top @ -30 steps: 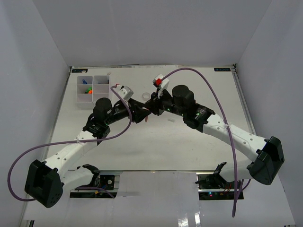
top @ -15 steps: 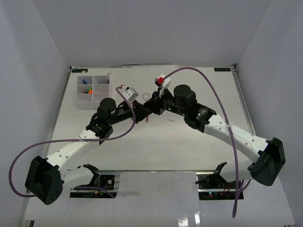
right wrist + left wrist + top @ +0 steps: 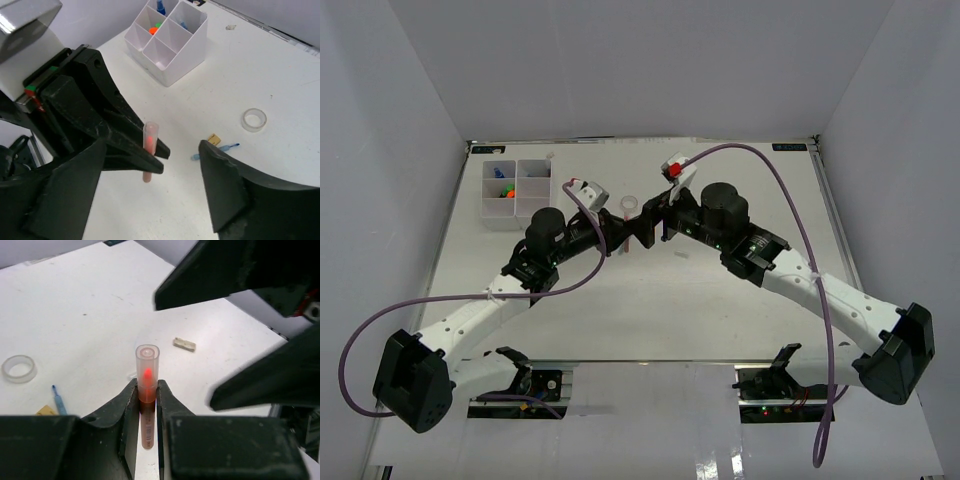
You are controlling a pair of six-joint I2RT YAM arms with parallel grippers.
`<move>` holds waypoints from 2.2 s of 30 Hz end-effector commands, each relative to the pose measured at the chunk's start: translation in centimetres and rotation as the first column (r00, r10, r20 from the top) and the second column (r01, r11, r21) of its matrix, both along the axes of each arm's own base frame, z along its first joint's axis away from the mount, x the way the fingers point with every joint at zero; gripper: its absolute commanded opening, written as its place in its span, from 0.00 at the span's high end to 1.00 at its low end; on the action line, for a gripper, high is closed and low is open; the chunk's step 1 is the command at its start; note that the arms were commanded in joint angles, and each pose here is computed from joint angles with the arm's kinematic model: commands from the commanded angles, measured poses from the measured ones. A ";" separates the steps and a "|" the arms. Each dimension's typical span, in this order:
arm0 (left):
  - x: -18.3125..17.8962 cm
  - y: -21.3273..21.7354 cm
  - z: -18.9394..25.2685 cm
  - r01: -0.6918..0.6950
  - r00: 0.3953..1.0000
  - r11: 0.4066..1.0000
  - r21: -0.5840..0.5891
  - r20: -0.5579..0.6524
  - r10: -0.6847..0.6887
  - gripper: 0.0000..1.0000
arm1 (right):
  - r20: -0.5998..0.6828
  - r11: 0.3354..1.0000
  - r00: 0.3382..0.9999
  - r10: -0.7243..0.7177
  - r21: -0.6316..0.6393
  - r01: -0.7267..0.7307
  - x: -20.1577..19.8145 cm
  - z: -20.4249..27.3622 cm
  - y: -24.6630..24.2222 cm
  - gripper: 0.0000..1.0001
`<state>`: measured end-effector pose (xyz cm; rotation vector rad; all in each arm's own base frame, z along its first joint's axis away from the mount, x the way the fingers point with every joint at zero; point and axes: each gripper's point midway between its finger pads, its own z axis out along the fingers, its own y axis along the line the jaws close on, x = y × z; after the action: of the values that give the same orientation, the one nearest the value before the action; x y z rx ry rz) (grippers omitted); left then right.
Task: Sort the stationery into containers
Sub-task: Place the pen in the storage box.
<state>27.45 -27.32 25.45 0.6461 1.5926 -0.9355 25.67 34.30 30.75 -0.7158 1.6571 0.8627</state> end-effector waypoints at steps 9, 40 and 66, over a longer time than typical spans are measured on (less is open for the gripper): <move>8.1 10.4 -0.4 -0.554 0.832 0.829 0.076 0.090 0.548 1.00 | 0.131 0.948 0.939 -0.317 0.020 0.317 1.5 1.5 -8.2 0.10; 23.6 27.1 -4.2 -0.868 0.468 0.495 -0.043 0.263 0.844 0.94 | 0.143 0.968 0.965 -0.219 -0.089 0.233 -1.2 -7.9 -9.6 0.10; 25.2 26.1 -7.6 -0.841 0.515 0.540 -0.022 0.272 0.813 0.88 | 0.120 0.967 0.974 -0.190 -0.151 0.207 -0.9 -9.9 -8.7 0.10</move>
<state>52.21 -0.86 16.99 -0.0198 1.5053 -0.0008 24.32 25.21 19.69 -0.6925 1.7292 0.5406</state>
